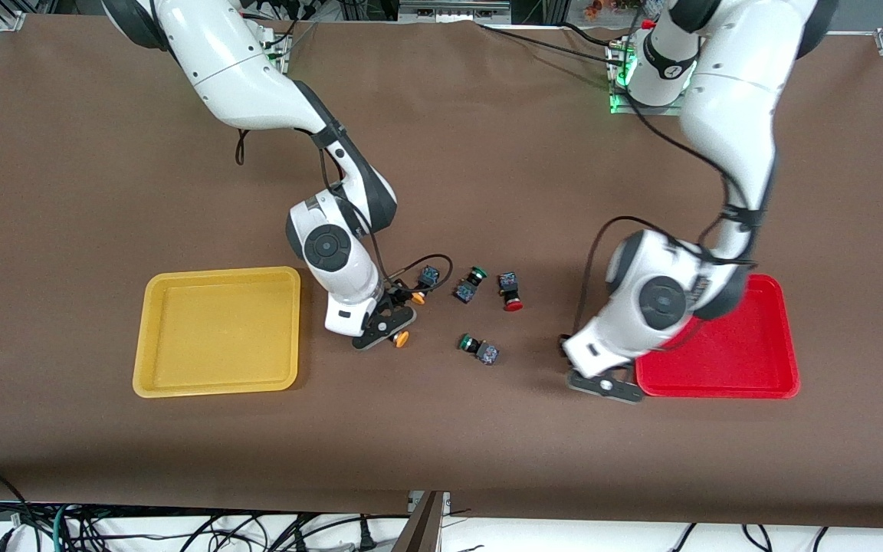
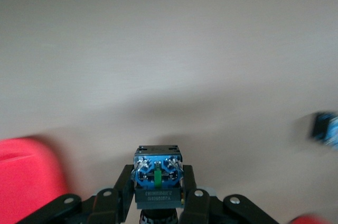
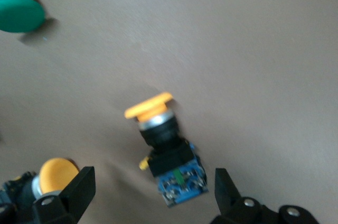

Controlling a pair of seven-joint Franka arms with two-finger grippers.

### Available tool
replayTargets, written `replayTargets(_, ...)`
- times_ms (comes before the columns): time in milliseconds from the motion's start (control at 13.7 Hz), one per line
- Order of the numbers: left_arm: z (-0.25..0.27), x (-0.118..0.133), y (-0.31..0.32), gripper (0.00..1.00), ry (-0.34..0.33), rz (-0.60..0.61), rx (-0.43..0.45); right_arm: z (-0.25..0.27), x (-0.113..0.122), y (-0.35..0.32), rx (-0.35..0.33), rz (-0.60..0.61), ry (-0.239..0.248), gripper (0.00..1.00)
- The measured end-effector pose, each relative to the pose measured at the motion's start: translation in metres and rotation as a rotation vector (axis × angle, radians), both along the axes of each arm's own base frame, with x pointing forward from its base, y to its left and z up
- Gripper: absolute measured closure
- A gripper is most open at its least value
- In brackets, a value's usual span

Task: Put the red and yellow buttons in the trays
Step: 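Drop the red button in the red tray while the right gripper places yellow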

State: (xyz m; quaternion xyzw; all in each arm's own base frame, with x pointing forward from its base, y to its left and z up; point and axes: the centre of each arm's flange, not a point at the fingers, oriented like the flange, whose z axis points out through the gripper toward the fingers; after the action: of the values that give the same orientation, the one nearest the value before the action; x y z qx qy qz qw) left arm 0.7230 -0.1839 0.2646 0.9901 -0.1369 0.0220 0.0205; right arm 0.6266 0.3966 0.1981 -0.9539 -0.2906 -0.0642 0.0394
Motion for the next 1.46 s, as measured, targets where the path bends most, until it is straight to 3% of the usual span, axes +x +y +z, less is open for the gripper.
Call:
replayTargets(366, 0.019, 0.008, 0.181, 0.59, 0.061, -0.13, 0.021, -0.014, 0.002, 0.001, -0.012, 0.073, -0.008, 0.0)
replayTargets(659, -0.023, -0.033, 0.331, 0.59, 0.141, -0.056, -0.053, -0.024, 0.004, -0.001, -0.014, 0.092, -0.035, 0.03)
replayTargets(732, -0.029, -0.04, 0.341, 0.59, 0.153, -0.041, -0.064, -0.022, 0.006, -0.003, -0.014, 0.091, -0.04, 0.09)
replayTargets(1024, -0.036, -0.055, 0.335, 0.59, 0.153, -0.035, -0.071, -0.012, 0.027, -0.027, -0.016, 0.089, -0.064, 0.53)
replayTargets(1244, -0.055, -0.064, 0.331, 0.59, 0.097, -0.029, -0.059, 0.015, 0.041, -0.052, -0.041, 0.083, -0.028, 0.53)
replayTargets(1463, -0.063, -0.069, 0.331, 0.59, 0.091, -0.026, -0.057, 0.072, 0.059, -0.108, -0.083, 0.021, 0.051, 0.53)
